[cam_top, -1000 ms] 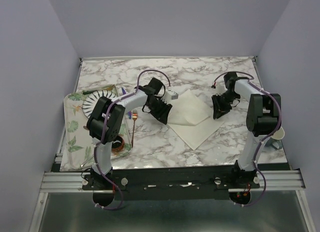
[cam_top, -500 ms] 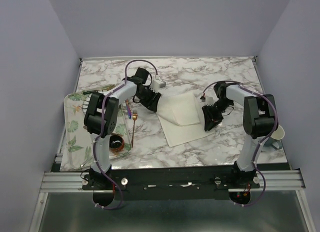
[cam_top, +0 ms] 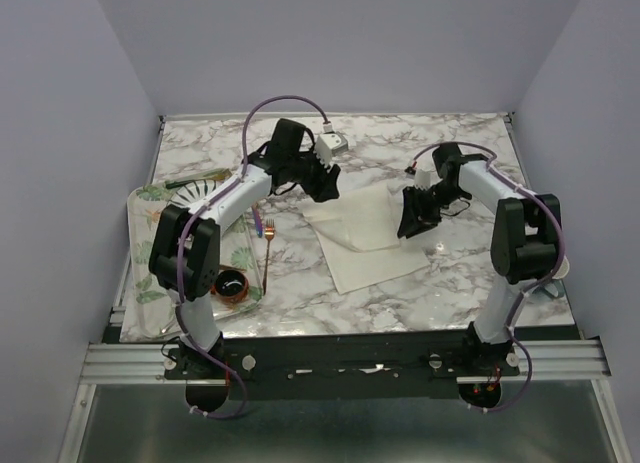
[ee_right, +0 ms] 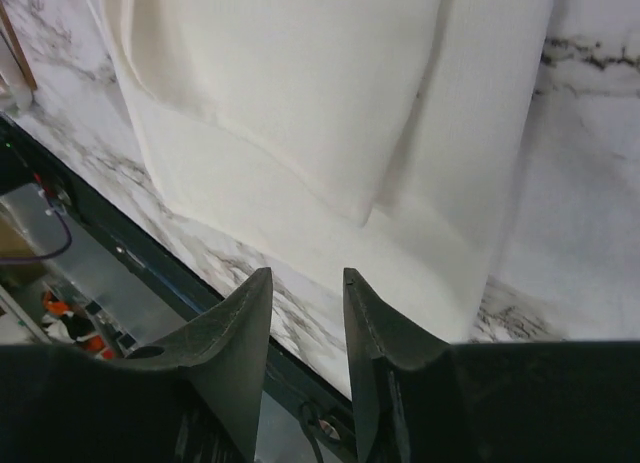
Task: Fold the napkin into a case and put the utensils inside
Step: Rotate the rectangle-folded napkin at the center of the board, then pick up the rectangle-folded napkin from the center of the board, then fold the rectangle-folded napkin at the center of the board.
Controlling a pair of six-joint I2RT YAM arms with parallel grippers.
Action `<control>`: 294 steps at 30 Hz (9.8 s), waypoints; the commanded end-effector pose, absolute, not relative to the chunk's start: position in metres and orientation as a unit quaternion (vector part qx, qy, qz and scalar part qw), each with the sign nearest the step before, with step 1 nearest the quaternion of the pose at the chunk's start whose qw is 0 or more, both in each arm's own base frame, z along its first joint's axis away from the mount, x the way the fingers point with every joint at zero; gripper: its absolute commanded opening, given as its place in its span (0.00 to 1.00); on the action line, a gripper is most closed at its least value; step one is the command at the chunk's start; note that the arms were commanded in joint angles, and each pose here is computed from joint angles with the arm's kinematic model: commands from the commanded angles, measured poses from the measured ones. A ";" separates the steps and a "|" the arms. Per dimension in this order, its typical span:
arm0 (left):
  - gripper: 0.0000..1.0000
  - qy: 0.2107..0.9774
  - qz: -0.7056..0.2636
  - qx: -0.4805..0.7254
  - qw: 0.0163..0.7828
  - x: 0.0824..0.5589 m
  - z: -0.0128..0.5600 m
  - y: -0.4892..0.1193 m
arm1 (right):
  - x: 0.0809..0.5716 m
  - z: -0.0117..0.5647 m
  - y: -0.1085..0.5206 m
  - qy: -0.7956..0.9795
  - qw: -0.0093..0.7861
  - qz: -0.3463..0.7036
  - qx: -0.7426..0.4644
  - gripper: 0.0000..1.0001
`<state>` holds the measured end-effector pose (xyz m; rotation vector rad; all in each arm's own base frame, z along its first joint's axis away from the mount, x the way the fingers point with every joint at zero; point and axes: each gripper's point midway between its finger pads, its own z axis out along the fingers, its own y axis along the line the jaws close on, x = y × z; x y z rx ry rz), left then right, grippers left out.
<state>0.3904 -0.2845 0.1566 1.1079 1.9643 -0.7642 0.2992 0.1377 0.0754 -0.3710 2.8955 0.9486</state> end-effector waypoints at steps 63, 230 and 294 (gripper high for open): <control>0.56 0.686 -0.226 0.609 0.328 0.316 0.087 -0.220 | 0.325 0.021 0.144 0.953 -0.018 0.302 -0.033 0.01; 0.00 0.769 -0.214 0.583 0.154 0.260 0.058 -0.275 | 0.291 0.035 0.116 0.966 -0.052 0.245 -0.058 0.01; 0.00 0.782 -0.217 0.565 0.150 0.250 0.074 -0.283 | 0.272 0.044 0.096 0.976 -0.066 0.191 -0.083 0.01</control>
